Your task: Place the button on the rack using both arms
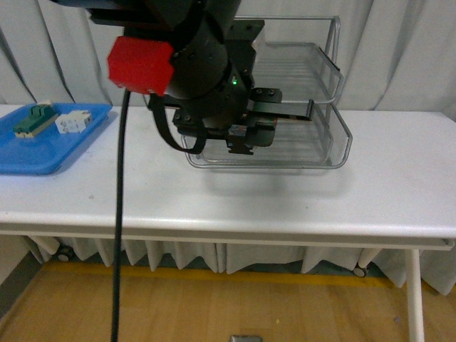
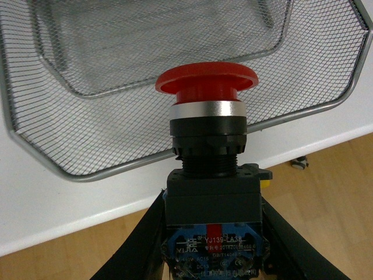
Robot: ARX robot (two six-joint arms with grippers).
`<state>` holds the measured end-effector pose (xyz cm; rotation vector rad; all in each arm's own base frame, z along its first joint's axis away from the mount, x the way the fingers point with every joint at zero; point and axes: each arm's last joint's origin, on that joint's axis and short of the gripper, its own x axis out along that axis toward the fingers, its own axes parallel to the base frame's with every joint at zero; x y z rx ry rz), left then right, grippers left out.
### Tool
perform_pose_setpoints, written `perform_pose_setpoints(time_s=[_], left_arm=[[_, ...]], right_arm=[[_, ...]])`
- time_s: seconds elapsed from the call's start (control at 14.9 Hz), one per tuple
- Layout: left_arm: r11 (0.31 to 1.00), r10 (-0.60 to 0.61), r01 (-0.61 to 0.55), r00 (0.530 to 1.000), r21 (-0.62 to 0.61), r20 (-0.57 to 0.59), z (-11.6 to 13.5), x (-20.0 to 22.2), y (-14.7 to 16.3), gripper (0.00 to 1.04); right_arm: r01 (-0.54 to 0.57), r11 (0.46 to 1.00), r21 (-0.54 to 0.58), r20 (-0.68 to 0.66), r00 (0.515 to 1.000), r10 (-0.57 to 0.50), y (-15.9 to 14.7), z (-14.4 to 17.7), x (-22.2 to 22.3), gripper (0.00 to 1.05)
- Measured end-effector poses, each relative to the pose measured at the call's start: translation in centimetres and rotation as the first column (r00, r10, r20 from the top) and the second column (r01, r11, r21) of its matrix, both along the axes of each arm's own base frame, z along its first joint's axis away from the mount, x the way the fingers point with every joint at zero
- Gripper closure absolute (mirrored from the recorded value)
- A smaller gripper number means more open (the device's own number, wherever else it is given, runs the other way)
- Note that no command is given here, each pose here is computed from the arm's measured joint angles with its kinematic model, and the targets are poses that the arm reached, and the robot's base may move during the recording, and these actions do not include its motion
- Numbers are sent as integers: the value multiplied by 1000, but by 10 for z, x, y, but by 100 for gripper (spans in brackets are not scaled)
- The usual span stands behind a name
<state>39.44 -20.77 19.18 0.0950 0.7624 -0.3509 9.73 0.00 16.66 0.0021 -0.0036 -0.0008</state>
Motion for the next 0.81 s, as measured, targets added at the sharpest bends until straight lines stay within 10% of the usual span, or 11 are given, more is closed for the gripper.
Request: perform_pose_setpoints(time_s=[0.81], left_arm=[[995,87,-82,992,57,-96,-28,95,-40,69]], right_arm=[[0,1000,0,0,1000,0,0,0,0,6]])
